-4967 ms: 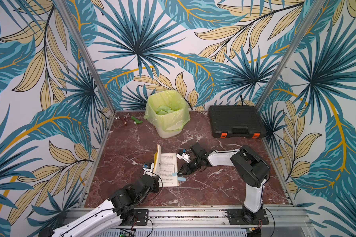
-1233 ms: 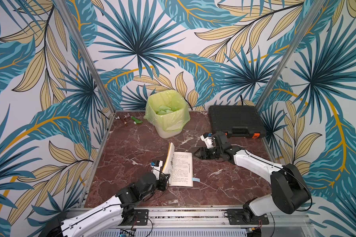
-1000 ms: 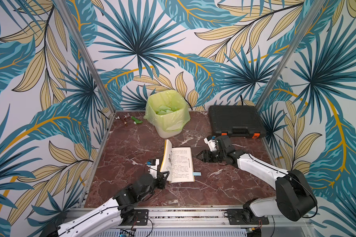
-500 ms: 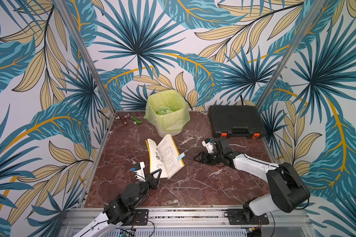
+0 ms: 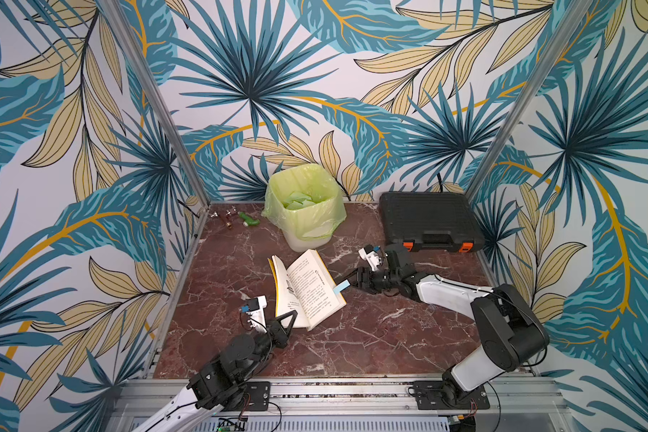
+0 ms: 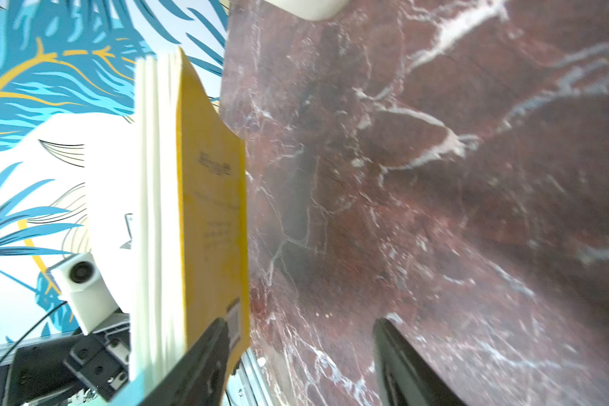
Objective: Peel off the used sticky note
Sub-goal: Turn the page of the book at the center of the board.
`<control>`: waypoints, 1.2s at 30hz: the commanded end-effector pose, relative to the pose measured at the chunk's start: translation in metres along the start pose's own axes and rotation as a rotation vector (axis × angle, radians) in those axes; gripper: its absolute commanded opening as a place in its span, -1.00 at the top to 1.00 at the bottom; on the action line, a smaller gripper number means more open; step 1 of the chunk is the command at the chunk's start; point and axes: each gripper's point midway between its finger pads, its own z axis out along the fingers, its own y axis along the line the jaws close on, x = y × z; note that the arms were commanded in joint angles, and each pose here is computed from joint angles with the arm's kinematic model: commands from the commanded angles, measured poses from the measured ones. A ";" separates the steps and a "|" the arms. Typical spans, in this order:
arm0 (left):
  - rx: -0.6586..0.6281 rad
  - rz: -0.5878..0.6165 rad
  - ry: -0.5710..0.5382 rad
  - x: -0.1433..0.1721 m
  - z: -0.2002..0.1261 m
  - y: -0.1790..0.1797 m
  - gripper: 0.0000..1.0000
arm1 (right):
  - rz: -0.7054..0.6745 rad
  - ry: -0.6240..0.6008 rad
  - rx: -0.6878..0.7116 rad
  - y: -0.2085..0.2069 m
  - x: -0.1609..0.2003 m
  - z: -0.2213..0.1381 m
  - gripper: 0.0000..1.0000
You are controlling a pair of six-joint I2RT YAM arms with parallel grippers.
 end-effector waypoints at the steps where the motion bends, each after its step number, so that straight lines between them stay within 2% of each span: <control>1: -0.092 0.067 0.112 0.029 -0.001 0.030 1.00 | -0.034 0.018 -0.097 0.025 -0.010 0.003 -0.38; 6: -0.049 0.077 0.105 0.026 0.000 0.021 1.00 | -0.038 0.036 -0.168 0.039 -0.014 0.006 -0.44; 12: 0.006 0.101 0.140 0.032 0.000 0.011 1.00 | -0.066 0.067 -0.242 0.055 -0.003 0.003 -0.54; 17: 0.016 0.108 0.144 0.032 0.000 0.009 1.00 | -0.086 0.095 -0.244 0.060 0.008 0.003 -0.50; 30: 0.030 0.113 0.136 0.031 0.000 0.005 1.00 | -0.093 0.133 -0.246 0.064 0.023 0.013 0.14; 36: 0.032 0.118 0.128 0.029 0.001 0.004 1.00 | -0.095 0.135 -0.236 0.065 0.026 0.012 0.75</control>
